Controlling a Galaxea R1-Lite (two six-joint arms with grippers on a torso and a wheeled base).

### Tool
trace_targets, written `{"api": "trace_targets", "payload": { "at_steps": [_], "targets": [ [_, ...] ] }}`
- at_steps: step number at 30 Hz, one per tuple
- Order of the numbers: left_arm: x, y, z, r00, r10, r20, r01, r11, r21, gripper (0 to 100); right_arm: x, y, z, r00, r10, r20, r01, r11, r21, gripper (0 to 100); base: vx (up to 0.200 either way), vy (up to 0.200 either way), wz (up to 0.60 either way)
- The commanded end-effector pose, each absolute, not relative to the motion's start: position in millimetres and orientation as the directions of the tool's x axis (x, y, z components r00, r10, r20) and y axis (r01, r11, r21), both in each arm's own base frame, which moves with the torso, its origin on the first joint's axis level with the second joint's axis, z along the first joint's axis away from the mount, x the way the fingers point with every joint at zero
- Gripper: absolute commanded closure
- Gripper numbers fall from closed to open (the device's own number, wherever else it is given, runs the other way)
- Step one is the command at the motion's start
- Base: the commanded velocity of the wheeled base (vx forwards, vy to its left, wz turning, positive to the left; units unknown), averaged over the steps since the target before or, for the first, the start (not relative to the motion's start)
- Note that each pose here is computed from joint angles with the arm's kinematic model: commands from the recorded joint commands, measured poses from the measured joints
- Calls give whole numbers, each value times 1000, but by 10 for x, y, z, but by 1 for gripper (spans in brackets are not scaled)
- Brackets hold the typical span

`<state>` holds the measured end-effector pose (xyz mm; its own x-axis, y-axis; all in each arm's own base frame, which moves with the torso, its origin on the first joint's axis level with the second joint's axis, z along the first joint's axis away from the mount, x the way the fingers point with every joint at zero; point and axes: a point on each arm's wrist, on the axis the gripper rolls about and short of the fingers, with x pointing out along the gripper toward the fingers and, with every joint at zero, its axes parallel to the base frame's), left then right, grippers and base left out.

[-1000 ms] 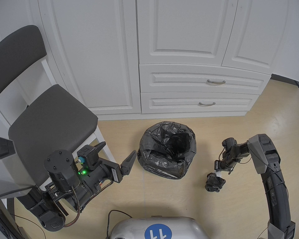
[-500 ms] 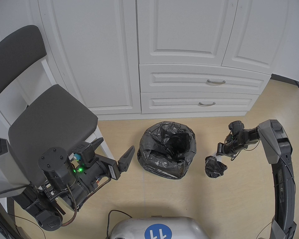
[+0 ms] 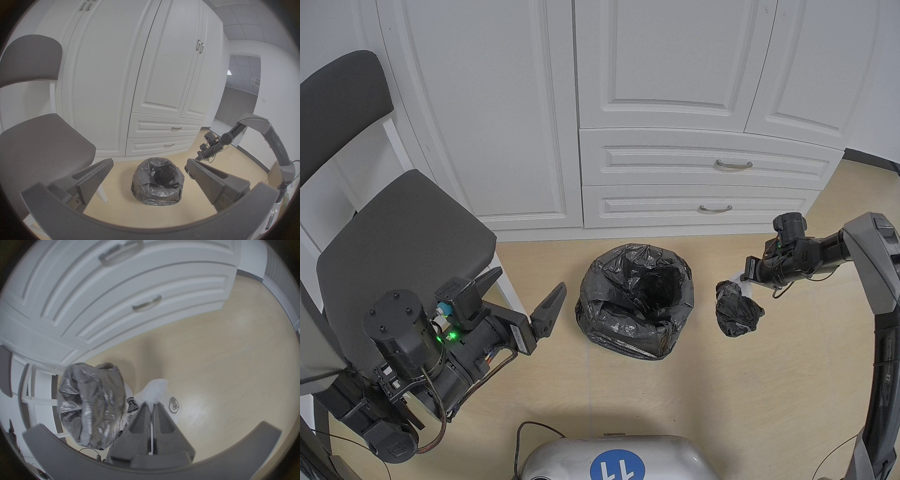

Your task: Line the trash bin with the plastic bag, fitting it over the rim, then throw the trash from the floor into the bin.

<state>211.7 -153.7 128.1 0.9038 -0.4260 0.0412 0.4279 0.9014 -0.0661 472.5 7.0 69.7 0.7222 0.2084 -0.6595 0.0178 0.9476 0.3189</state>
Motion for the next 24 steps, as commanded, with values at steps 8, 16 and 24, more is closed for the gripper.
{"api": "trace_targets", "payload": {
  "at_steps": [8, 16, 24],
  "targets": [
    [2016, -1515, 1442, 892, -439, 102, 448, 891, -77, 0, 4142, 575, 1682, 858, 311, -409, -178, 926, 332, 100, 0, 0, 0],
    [1997, -1510, 1473, 890, -441, 114, 451, 889, -78, 0, 4039, 998, 1717, 896, 384, -222, -281, 879, 384, 100, 0, 0, 0],
    [1993, -1507, 1467, 890, -442, 111, 450, 890, -72, 0, 4051, 1537, 1363, 904, 413, -115, -347, 862, 369, 100, 0, 0, 0]
  ]
}}
